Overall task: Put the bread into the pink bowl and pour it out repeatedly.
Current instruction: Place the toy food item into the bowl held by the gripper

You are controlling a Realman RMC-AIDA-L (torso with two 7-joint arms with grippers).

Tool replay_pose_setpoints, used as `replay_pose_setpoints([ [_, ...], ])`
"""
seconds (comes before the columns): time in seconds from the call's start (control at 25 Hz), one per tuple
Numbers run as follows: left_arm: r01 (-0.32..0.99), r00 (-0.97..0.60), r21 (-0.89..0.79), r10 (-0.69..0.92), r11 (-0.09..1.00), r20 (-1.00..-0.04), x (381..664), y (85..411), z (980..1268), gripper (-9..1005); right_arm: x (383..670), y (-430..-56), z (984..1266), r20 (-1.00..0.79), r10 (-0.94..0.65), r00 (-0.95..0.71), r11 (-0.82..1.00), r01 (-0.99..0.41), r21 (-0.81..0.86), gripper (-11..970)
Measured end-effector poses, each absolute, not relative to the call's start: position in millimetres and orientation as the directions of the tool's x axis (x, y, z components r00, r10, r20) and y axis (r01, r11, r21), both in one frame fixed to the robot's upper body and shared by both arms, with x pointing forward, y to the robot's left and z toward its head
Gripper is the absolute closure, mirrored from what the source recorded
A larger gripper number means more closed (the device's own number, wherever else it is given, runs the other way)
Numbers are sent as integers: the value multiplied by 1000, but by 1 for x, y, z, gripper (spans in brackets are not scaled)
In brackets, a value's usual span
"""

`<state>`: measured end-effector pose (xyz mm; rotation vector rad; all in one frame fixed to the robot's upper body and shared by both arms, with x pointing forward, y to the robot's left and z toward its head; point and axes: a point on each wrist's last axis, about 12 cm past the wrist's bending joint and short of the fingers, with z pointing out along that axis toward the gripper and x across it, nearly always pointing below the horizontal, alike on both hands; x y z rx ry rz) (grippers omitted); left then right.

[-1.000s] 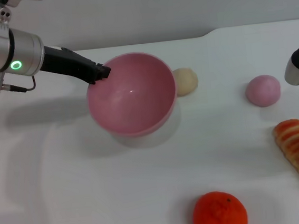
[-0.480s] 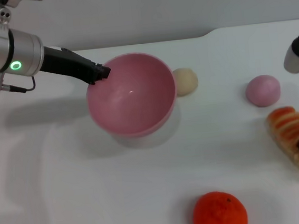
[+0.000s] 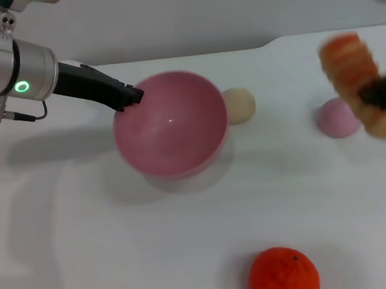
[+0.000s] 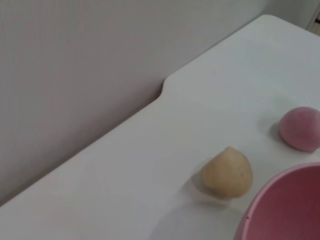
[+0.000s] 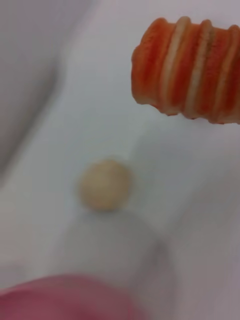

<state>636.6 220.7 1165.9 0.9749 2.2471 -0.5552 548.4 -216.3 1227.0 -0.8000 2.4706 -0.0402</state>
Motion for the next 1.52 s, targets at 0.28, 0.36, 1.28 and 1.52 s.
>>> replay_pose_setpoints([
  [0.28,767,-535,-139,505,627,-677,634,215,1162,953,537,-180,1280,-726,-544,-421,772,-590,-237,824],
  [0.36,768,-537,-144,506,624,-675,634,212,1161,953,538,-172,1284,-770,-518,-372,758,-617,-211,825],
  [1.28,776,-536,-159,503,611,-678,633,202,1159,952,541,-98,1219,-791,-565,-237,606,-769,-202,826],
  [1.52,777,-534,-157,505,610,-678,633,201,1159,952,540,-97,1219,-787,-580,-210,586,-779,-224,794],
])
